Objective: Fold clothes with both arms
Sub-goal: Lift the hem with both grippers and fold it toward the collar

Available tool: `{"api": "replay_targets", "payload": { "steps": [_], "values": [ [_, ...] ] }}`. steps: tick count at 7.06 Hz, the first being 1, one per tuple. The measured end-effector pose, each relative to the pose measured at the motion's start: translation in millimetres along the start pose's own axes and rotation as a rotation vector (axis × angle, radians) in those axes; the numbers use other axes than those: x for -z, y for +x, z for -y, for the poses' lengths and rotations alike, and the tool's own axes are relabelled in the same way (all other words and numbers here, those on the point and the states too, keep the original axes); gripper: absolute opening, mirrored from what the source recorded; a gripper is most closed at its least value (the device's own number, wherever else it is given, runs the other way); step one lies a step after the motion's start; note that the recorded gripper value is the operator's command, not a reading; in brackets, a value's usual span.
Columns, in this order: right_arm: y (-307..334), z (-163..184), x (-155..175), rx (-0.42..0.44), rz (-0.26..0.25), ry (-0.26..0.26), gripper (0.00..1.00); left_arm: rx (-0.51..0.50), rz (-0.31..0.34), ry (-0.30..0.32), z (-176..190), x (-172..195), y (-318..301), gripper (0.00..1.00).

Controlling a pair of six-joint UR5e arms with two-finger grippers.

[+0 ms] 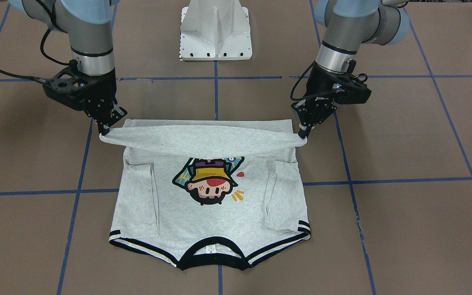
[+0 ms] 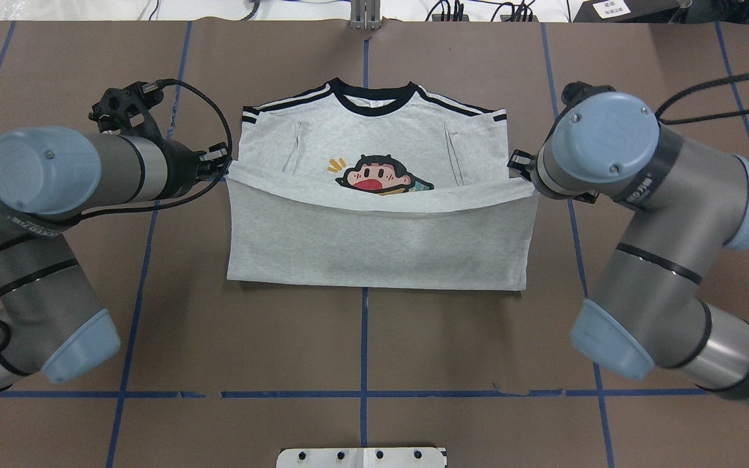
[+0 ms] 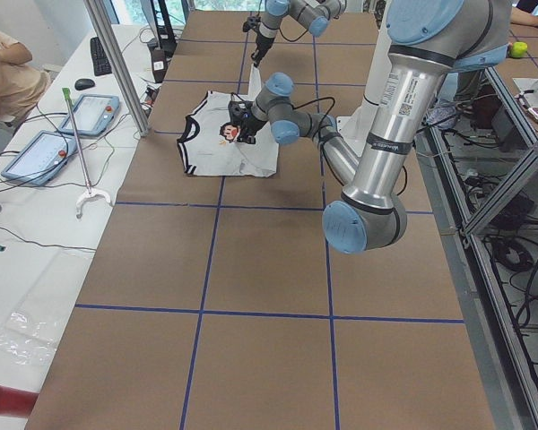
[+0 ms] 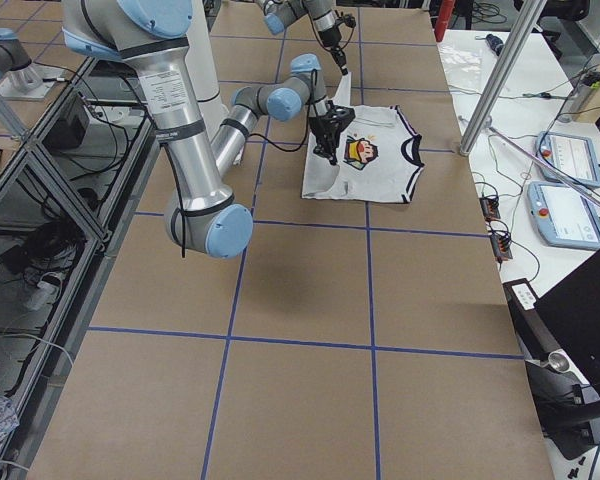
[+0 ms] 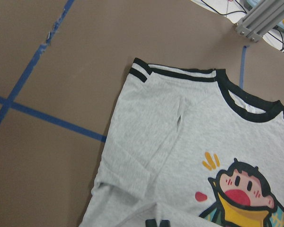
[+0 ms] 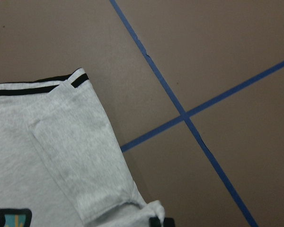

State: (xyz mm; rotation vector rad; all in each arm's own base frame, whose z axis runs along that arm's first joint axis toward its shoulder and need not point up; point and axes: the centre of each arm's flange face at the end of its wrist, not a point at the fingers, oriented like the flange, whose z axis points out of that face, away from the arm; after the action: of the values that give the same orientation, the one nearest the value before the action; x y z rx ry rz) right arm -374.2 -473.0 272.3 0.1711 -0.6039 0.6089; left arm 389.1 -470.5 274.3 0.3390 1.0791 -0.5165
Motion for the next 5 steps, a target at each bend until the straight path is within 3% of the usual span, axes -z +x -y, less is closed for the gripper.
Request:
{"api": "replay_targets", "payload": {
  "steps": [2, 5],
  "values": [
    [-31.1, 41.3, -43.2, 0.01, -0.004, 0.006, 0.0, -0.007, -0.033, 0.039, 27.9, -42.2, -1.7, 0.0],
    [-71.4, 79.0, -104.5, -0.012, 0.021, -0.008, 0.0, -0.048, -0.008, 0.08, 59.5, -86.2, -0.4, 0.0]
  ]
}}
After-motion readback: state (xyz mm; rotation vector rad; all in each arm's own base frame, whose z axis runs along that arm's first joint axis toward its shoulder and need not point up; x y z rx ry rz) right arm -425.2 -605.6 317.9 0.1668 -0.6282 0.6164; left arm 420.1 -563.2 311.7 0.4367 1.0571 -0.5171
